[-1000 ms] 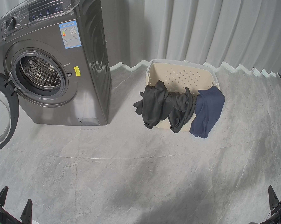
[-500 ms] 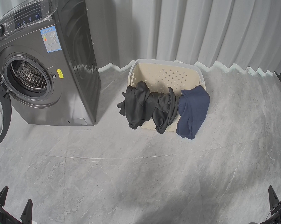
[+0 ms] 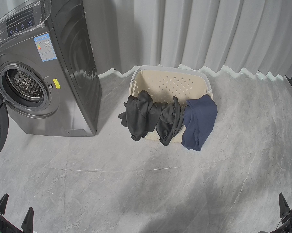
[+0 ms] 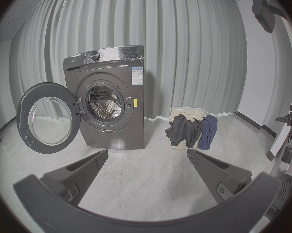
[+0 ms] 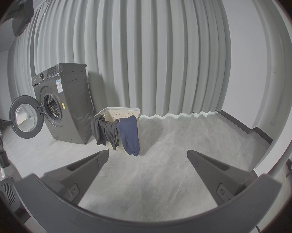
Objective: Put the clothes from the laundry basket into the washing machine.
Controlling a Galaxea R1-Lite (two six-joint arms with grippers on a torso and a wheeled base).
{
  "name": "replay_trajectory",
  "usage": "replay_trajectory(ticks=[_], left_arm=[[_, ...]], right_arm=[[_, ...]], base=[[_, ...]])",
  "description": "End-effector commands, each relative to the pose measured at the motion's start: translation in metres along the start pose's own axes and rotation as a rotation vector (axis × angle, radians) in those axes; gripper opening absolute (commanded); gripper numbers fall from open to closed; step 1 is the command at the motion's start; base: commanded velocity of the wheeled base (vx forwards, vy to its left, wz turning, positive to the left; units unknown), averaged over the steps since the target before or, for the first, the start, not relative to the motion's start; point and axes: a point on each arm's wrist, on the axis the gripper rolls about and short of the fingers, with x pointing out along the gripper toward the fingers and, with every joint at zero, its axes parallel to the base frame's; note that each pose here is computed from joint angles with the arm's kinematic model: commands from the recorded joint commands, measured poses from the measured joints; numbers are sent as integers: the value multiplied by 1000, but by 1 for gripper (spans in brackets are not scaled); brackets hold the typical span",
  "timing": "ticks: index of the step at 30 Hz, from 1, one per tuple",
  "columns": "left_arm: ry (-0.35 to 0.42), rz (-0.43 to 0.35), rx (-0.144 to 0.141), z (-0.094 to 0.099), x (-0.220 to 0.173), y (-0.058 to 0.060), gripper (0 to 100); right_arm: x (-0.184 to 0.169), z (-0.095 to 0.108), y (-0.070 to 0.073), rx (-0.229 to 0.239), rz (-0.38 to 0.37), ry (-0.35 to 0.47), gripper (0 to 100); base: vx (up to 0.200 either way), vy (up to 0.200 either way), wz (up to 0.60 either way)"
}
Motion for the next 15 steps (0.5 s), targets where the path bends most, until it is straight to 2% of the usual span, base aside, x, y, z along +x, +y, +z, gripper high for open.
replay_trajectory(ticks=[1, 6, 15], left_arm=[[0, 0, 0, -5, 0, 0, 100], [-2, 0, 0, -5, 0, 0, 100], [0, 0, 0, -5, 0, 0, 100]], right_arm=[[0, -5, 0, 0, 0, 2, 100], [0, -5, 0, 0, 0, 2, 100], [0, -5, 0, 0, 0, 2, 100]], base=[[0, 0, 0], [0, 0, 0], [0, -200, 0]])
